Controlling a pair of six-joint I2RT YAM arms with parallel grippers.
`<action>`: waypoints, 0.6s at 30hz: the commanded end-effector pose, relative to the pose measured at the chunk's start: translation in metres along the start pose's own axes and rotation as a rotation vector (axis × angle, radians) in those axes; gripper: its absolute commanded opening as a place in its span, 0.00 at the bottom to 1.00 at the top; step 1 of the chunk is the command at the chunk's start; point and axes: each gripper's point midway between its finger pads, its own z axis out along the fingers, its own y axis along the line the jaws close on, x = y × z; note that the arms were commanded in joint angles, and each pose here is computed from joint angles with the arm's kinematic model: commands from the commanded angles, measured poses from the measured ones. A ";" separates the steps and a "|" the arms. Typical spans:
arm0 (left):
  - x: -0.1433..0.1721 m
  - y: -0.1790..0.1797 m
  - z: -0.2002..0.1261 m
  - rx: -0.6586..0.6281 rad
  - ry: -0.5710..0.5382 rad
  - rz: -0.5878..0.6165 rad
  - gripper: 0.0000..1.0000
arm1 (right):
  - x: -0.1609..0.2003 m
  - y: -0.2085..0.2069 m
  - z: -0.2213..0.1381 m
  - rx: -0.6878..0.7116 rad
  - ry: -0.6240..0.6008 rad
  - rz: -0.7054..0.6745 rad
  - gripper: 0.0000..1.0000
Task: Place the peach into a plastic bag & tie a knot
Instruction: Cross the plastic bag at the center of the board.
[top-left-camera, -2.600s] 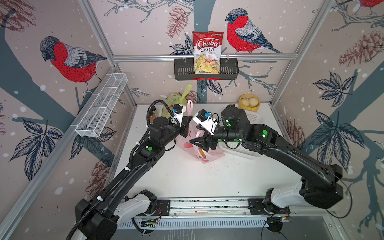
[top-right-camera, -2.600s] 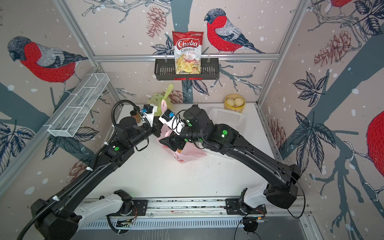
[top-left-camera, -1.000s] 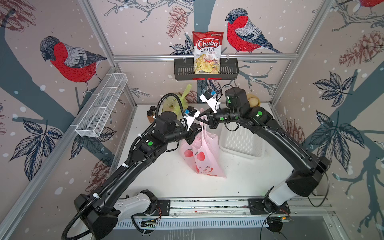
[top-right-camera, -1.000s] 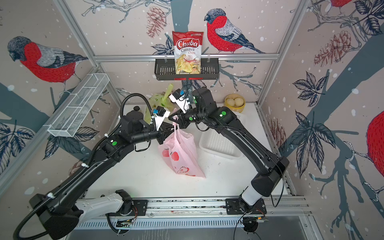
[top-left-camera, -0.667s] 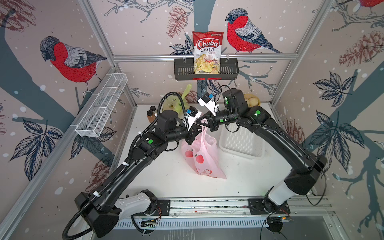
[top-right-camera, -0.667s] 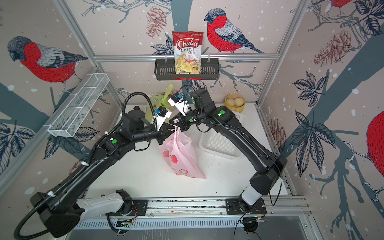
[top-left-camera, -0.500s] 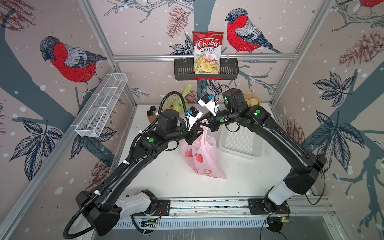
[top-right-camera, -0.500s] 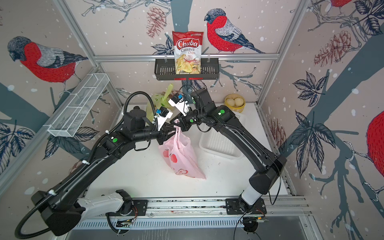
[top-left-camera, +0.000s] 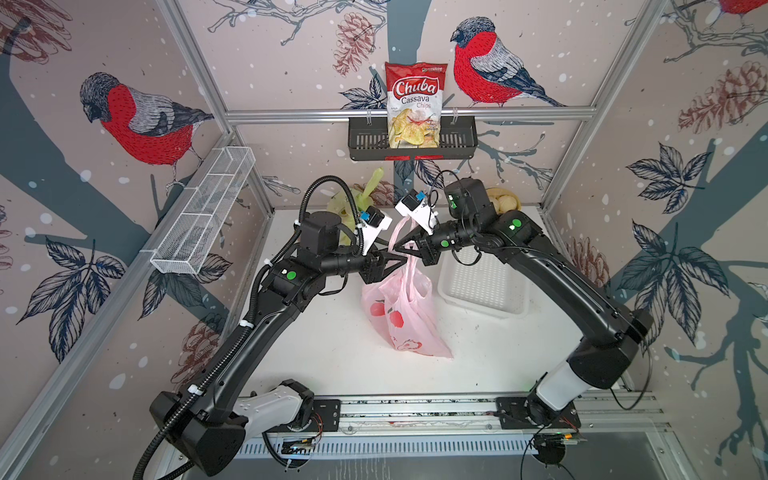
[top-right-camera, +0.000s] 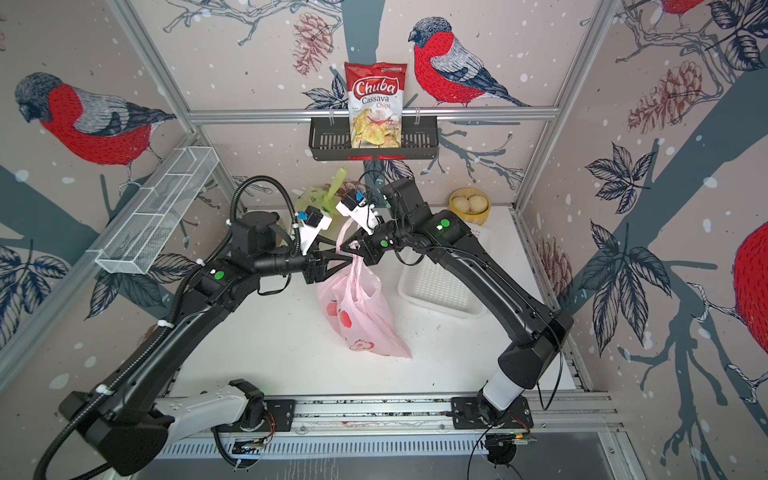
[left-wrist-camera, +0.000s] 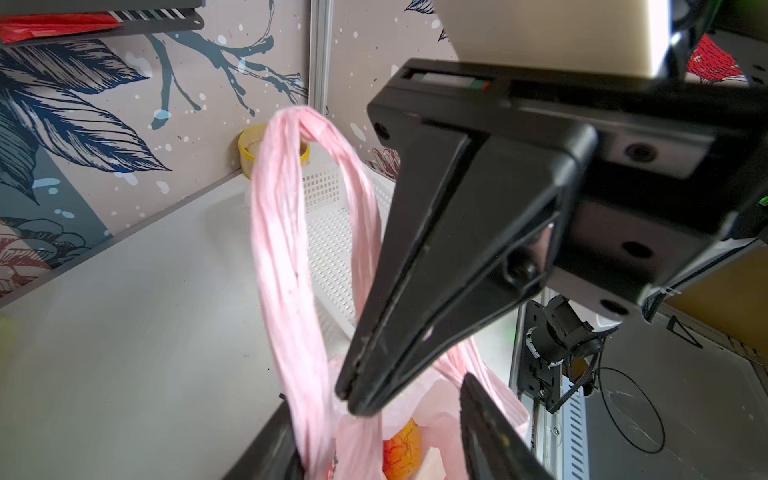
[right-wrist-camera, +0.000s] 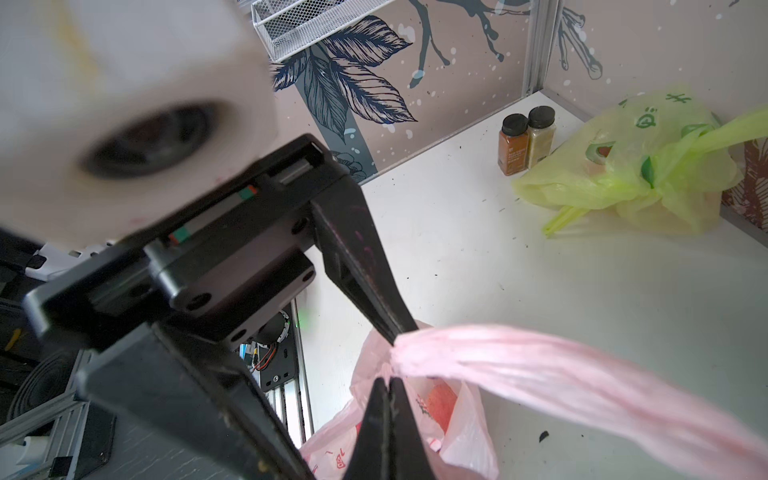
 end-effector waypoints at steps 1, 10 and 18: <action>0.000 -0.011 0.003 0.094 -0.012 0.002 0.59 | -0.004 0.005 0.004 -0.024 -0.007 -0.017 0.00; -0.003 -0.013 0.004 0.156 -0.044 -0.015 0.61 | -0.012 0.005 0.001 -0.037 -0.049 -0.025 0.00; -0.001 -0.012 0.008 0.173 -0.069 -0.019 0.39 | -0.017 0.010 0.014 -0.121 -0.075 0.023 0.00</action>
